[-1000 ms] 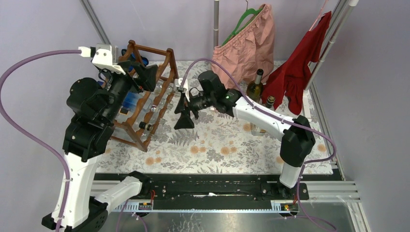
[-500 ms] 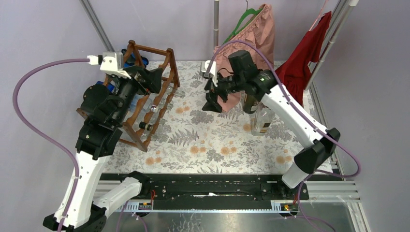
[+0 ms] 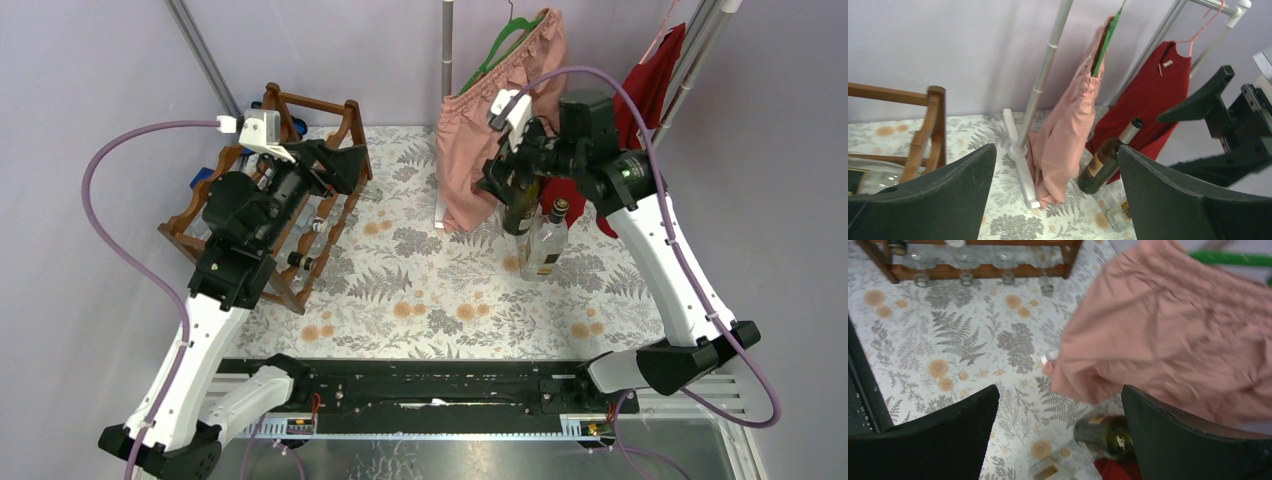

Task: Put the wine bottle on the wine rack
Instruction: Pick up the wine bottle from the center of the board.

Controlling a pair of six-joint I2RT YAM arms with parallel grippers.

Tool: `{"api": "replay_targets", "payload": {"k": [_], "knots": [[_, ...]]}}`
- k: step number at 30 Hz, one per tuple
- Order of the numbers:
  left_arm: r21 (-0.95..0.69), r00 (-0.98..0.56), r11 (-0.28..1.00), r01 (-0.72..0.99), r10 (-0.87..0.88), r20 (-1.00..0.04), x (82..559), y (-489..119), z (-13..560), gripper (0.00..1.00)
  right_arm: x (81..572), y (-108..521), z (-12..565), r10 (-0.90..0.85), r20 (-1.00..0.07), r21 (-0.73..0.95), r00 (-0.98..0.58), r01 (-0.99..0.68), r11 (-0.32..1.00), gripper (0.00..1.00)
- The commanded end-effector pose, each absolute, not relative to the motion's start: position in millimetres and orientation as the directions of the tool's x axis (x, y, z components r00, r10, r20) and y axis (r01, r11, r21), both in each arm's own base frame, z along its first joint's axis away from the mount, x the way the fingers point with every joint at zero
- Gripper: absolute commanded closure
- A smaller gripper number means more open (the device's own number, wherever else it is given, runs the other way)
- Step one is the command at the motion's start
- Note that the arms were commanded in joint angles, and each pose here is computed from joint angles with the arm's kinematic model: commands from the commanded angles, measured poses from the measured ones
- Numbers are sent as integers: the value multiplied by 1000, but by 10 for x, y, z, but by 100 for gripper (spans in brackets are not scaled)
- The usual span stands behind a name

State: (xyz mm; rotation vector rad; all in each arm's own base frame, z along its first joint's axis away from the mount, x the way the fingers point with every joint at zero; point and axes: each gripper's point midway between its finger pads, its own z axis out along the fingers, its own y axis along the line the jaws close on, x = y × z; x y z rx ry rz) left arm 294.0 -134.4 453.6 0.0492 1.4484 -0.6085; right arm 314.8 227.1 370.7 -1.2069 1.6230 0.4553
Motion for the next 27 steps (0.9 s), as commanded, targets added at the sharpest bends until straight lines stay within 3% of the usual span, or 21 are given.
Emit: {"api": "replay_targets", "payload": {"k": [1, 11, 27], "knots": [[-371, 20, 768, 522, -446, -895, 2930, -1529, 4687, 1, 3297, 1887, 3977, -401, -915, -221, -44, -778, 588, 0], [-402, -56, 730, 553, -450, -892, 2982, -1674, 4513, 1, 3599, 1121, 3644, -311, -914, -124, -261, -551, 826, 0], [-455, -117, 681, 575, -481, -869, 2962, -1768, 4407, 1, 4178, 1152, 3025, -180, -858, 56, -482, -436, 898, 2]]}}
